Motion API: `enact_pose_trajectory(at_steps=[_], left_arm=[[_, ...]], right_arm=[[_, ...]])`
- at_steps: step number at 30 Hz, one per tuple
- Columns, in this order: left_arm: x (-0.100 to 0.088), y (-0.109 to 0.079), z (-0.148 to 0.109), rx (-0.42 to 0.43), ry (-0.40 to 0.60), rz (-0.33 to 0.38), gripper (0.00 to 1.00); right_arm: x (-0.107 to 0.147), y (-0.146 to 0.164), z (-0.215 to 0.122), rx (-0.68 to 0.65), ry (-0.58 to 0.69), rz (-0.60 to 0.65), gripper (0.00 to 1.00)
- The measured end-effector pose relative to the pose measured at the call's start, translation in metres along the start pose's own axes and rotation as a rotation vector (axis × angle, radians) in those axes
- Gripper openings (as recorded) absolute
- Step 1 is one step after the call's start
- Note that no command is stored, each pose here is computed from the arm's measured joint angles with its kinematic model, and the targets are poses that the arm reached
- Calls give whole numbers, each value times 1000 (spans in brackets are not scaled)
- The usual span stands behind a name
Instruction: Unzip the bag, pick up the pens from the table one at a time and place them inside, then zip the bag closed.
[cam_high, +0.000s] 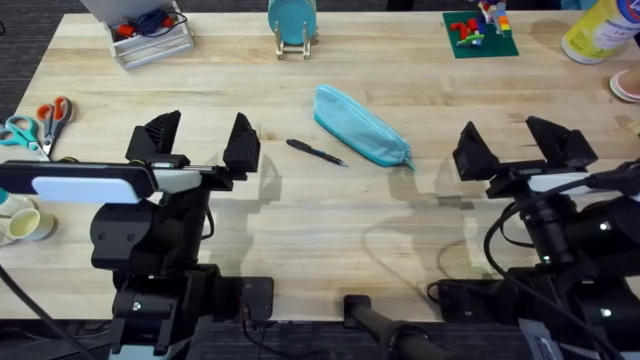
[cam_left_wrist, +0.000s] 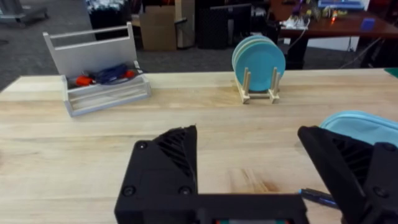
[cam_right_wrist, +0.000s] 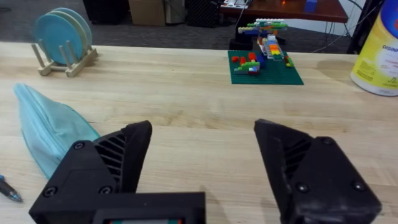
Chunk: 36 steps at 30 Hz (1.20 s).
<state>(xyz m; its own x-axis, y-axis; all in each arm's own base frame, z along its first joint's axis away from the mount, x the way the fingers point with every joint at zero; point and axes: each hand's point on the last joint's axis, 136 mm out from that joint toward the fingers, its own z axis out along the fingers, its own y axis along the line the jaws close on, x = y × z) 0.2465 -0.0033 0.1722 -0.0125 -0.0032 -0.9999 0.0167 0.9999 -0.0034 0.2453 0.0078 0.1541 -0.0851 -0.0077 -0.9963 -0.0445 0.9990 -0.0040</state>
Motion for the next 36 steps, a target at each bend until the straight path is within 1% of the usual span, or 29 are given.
enact_pose_trajectory(at_steps=[6,14,17,20,22,24,25,28,32,34,36], left_arm=[[0,0,0,0,0,0,996],[1,0,0,0,5,-2,993],[3,0,0,0,11,-27,993],[11,0,-1,-2,50,-56,993],[12,0,-2,-3,71,-66,993],[5,-1,-2,2,83,-73,993],[-2,-2,-3,9,84,-75,993],[-23,-7,-1,39,89,-83,993],[-45,-17,8,93,155,-87,993],[-54,-24,15,132,206,-63,993],[-62,-32,22,186,255,-24,993]], right_arm=[[4,0,0,0,18,1,997],[2,-1,0,5,9,0,998],[2,-1,0,8,12,0,997],[4,-2,-3,11,47,1,998],[9,-2,-7,15,112,3,996],[12,-4,-11,23,184,5,996],[10,-5,-14,29,214,5,996],[-9,-6,-17,37,267,5,996],[-40,-7,-14,42,340,6,996],[-54,-8,-8,41,388,7,996],[-65,-7,0,36,437,9,997]])
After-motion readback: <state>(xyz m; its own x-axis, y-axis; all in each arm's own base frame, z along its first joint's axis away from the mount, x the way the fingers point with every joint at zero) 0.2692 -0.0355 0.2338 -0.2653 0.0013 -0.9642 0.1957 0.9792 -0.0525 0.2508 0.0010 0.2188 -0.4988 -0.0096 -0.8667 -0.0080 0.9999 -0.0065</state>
